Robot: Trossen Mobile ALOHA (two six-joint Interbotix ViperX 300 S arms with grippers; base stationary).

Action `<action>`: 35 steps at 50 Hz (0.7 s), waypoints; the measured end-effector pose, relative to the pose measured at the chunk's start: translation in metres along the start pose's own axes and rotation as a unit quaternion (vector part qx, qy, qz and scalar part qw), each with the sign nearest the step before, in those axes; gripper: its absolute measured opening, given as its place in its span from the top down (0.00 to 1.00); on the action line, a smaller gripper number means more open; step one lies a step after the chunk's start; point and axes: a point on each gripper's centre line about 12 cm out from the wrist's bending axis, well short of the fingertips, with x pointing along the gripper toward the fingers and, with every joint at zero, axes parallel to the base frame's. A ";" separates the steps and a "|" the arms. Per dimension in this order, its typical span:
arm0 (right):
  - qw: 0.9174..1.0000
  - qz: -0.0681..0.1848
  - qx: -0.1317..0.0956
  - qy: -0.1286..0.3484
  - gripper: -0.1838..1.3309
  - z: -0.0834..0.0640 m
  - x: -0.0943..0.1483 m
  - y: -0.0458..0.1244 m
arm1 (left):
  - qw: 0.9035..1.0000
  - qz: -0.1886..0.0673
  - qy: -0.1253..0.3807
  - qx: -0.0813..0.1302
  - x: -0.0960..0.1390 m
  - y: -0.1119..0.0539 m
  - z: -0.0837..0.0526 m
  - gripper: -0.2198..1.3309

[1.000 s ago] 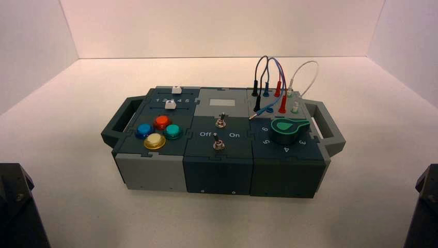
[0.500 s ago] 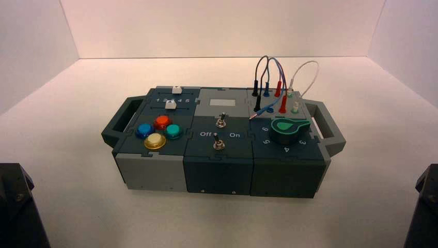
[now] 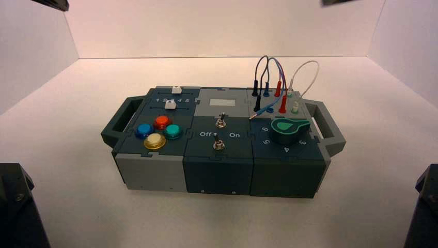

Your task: Move the bottom slider to position 1.

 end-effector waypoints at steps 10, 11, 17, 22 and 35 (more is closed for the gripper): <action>0.997 0.026 -0.030 0.061 0.97 -0.007 0.017 0.020 | 0.998 -0.025 0.056 0.032 -0.001 -0.016 -0.010 0.96; 0.996 0.032 -0.036 0.070 0.97 -0.007 0.020 0.025 | 0.997 -0.028 0.061 0.036 -0.001 -0.018 -0.012 0.96; 0.993 0.053 -0.040 0.101 0.97 -0.008 0.027 0.041 | 0.994 -0.038 0.081 0.055 0.003 -0.027 -0.015 0.96; 0.988 0.073 -0.028 0.131 0.97 -0.007 0.037 0.055 | 0.993 -0.042 0.096 0.062 0.009 -0.030 -0.017 0.96; 0.974 0.116 0.011 0.193 0.97 0.002 0.073 0.096 | 0.989 -0.043 0.122 0.070 0.028 -0.034 -0.023 0.96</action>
